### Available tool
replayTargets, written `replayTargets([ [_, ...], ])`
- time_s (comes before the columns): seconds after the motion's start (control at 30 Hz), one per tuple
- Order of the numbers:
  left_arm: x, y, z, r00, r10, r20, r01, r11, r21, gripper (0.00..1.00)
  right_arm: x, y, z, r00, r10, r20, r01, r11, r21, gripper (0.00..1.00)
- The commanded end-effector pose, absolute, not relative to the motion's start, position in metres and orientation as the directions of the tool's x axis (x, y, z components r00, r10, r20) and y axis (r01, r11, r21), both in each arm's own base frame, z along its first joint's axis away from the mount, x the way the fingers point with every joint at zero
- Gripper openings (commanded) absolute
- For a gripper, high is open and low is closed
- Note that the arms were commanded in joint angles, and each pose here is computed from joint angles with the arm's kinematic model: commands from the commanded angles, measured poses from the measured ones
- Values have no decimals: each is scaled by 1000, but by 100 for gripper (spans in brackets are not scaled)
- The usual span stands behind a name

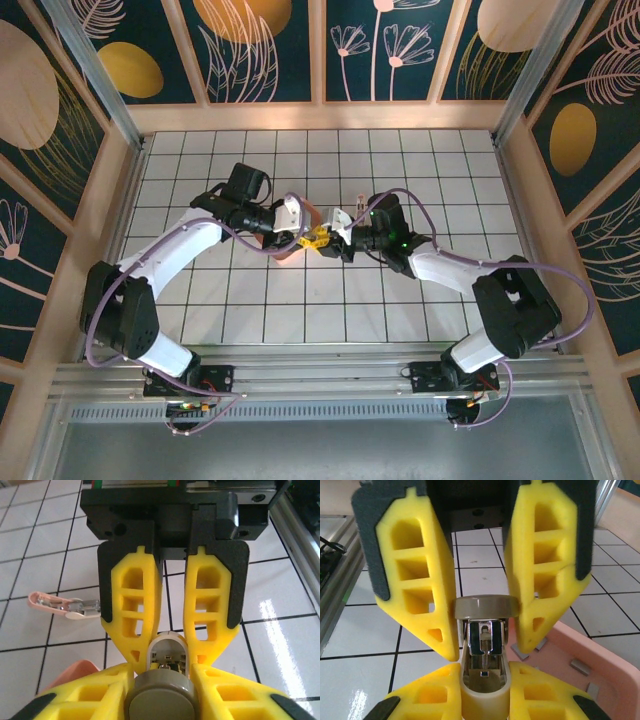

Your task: Load the staples into the stapler

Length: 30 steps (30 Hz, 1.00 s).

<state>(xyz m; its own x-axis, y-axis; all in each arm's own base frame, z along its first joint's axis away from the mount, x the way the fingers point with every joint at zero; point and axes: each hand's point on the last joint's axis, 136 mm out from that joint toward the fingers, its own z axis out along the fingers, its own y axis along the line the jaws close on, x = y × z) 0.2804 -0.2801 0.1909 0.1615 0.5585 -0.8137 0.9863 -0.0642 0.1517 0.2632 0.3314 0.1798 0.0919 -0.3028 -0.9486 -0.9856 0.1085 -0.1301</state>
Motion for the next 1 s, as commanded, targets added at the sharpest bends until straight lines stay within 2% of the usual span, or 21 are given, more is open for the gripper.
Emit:
replayTargets([
  [0.0, 278, -281, 196, 170, 560, -811, 985, -83, 150, 26, 263, 332, 195, 145, -297, -944, -977, 106, -183, 15],
  [0.1, 277, -279, 196, 168, 567, -806, 986, -81, 148, 16, 260, 330, 188, 129, -302, -945, -980, 106, -168, 14],
  [0.2, 276, -278, 197, 164, 572, -804, 986, -78, 146, 13, 260, 323, 181, 97, -296, -950, -982, 126, -139, 14],
  [0.3, 275, -279, 201, 167, 564, -809, 986, -76, 151, 13, 261, 315, 176, 72, -288, -955, -983, 143, -117, 14],
  [0.4, 274, -281, 206, 162, 540, -826, 987, -78, 143, 18, 260, 311, 175, 69, -288, -955, -982, 148, -115, 14],
  [0.63, 274, -285, 210, 148, 526, -837, 989, -88, 120, 17, 259, 309, 177, 71, -280, -957, -982, 146, -115, 13],
  [0.97, 270, -284, 210, 152, 521, -840, 988, -102, 116, 22, 257, 314, 188, 85, -263, -961, -983, 133, -123, 12],
])
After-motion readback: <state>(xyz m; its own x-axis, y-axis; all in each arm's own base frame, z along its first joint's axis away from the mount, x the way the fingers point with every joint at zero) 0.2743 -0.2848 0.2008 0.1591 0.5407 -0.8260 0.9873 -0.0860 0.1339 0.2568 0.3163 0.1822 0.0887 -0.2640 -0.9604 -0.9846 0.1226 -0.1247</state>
